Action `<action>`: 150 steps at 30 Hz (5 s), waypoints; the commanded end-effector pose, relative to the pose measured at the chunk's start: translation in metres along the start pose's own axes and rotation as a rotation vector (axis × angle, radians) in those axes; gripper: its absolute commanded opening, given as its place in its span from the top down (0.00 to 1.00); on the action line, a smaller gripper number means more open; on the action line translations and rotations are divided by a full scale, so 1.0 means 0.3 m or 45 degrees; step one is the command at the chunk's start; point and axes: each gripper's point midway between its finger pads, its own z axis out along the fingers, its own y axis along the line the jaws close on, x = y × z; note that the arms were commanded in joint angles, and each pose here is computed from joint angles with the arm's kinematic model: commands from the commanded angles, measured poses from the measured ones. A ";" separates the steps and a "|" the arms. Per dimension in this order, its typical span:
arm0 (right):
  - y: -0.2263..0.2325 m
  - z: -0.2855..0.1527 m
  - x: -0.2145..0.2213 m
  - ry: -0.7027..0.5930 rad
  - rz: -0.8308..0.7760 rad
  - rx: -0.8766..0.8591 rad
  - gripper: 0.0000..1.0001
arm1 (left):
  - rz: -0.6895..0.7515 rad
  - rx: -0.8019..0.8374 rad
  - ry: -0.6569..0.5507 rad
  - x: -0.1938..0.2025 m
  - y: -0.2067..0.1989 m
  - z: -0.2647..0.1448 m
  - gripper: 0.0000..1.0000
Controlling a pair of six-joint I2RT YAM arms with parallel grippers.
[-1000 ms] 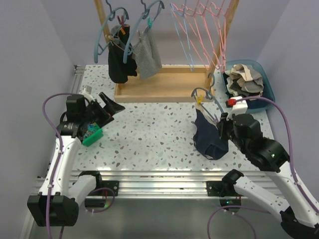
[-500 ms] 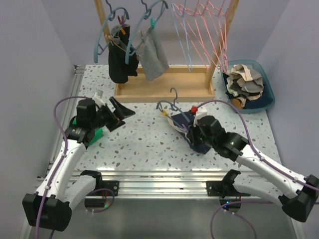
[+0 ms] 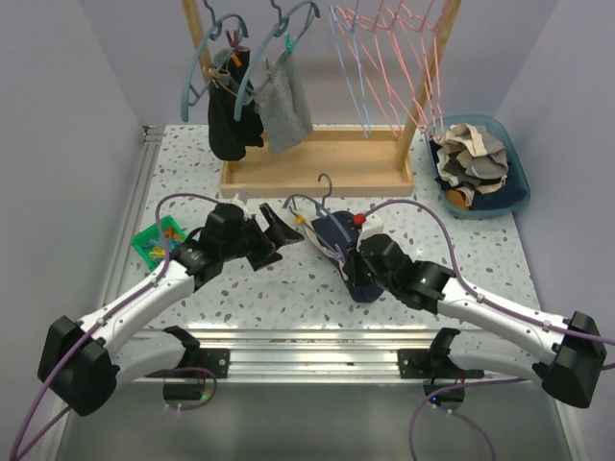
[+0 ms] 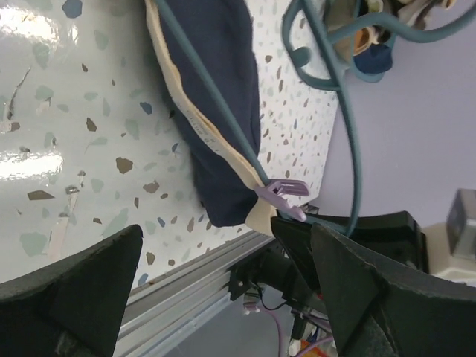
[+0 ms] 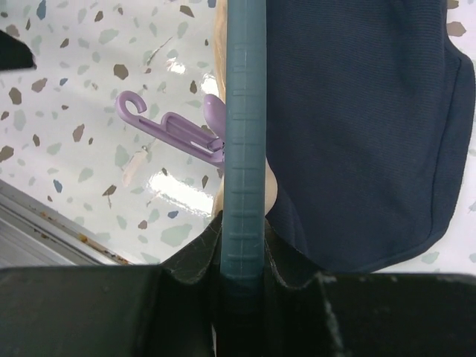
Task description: Remove the underwear clipped to the hanger
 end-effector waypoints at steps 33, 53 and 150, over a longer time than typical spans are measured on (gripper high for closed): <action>-0.053 0.000 -0.111 -0.129 0.083 0.208 1.00 | 0.147 -0.185 0.062 0.129 -0.078 0.254 0.27; -0.043 -0.014 -0.127 -0.137 0.120 0.199 1.00 | 0.050 -0.166 0.111 0.220 0.039 0.200 0.46; -0.077 -0.102 -0.042 -0.111 0.142 0.125 1.00 | -0.051 -1.153 -0.887 -0.605 0.565 -0.646 1.00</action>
